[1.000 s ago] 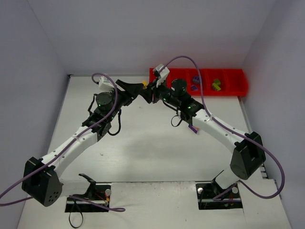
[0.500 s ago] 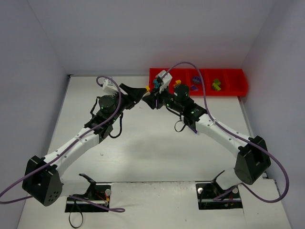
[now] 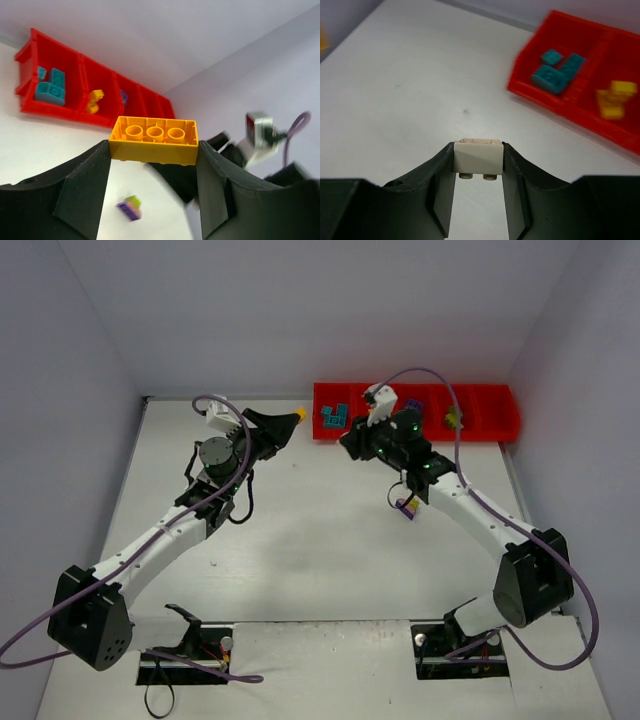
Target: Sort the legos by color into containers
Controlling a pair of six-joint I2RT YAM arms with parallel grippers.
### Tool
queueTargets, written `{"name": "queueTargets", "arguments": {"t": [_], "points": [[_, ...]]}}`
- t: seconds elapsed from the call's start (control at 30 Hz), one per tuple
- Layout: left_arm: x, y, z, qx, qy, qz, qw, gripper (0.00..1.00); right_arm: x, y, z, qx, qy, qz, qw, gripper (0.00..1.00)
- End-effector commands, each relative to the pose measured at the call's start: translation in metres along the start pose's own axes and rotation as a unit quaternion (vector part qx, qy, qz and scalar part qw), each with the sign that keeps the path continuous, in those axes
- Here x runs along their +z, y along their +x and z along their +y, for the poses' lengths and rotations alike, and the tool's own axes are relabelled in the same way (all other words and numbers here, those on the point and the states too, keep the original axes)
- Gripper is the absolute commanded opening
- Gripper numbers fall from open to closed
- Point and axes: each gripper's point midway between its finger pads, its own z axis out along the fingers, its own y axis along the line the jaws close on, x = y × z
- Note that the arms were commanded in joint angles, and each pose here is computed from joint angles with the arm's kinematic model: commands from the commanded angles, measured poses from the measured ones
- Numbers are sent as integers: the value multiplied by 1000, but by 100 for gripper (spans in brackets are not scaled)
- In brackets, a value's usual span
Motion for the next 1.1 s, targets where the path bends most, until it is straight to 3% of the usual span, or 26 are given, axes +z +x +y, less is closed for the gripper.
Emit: {"name": "queueTargets", "arguments": {"t": [0.0,0.13,0.37,0.6,0.8,1.07], "points": [[-8,-5,-9,65,20,9,998,7,-26,-49,-96,22,178,-69,981,0],[-25,5,2,121,8,41,992,8,-70,-59,-213,75,336,-97,934,0],[-50,16,19,219,-7,92,971,8,-113,-43,-343,110,466,-98,872,0],[-59,25,25,232,-2,114,966,9,-124,-12,-422,108,529,-77,838,0],[-60,31,27,241,7,125,962,9,-121,-12,-468,99,557,-82,820,1],[-53,44,35,244,13,145,959,12,-97,-11,-514,81,568,-86,814,9]]}}
